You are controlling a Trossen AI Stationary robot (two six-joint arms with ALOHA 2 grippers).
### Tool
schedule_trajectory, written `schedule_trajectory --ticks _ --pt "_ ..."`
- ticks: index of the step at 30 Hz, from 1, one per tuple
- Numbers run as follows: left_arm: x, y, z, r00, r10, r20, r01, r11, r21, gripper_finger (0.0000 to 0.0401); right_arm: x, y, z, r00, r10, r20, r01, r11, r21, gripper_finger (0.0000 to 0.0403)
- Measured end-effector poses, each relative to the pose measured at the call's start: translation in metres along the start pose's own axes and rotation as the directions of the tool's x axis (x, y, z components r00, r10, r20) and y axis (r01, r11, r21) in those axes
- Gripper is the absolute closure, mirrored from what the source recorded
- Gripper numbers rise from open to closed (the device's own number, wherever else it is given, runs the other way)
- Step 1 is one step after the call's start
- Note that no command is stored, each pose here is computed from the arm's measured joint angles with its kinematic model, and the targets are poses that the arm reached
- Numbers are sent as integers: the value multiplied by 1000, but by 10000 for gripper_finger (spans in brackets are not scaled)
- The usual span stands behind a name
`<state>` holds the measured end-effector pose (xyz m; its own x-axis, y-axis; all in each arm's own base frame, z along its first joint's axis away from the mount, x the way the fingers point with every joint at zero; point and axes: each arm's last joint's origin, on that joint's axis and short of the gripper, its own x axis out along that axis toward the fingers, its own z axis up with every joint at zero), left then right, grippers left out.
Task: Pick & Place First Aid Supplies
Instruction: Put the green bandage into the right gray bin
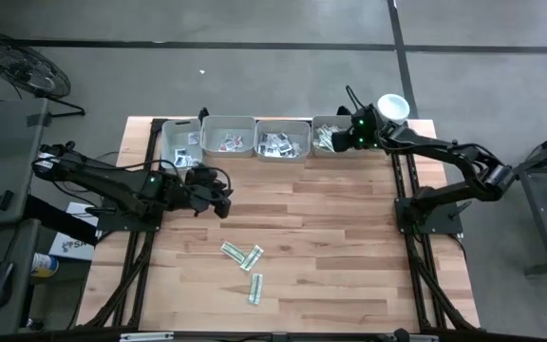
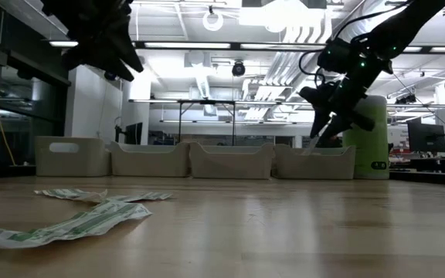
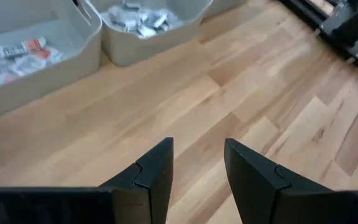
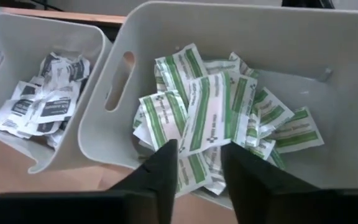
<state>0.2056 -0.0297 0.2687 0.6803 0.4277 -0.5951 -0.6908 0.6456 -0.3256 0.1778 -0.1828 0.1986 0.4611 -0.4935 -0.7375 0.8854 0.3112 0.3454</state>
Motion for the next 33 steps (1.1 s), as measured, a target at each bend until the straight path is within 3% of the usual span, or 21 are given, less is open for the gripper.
schedule_trajectory --ticks 7,12,22,28,33 --pt "0 6 -7 994 23 -109 -25 999 -20 258 -2 2 3 999 27 28 -27 1000 1 223" --pt "-1 12 -12 979 60 -193 -71 996 -53 258 -11 5 9 994 66 89 -66 998 -3 195" --pt "-2 16 -17 955 77 -287 -101 993 -68 258 -41 12 20 958 168 233 -166 986 -28 190" --pt "2 19 -29 914 27 -406 -81 990 -117 258 -64 17 21 923 284 258 -277 959 -64 190" --pt "14 22 -48 855 -93 -510 -16 979 -204 258 -80 24 18 893 363 266 -345 932 -112 190"
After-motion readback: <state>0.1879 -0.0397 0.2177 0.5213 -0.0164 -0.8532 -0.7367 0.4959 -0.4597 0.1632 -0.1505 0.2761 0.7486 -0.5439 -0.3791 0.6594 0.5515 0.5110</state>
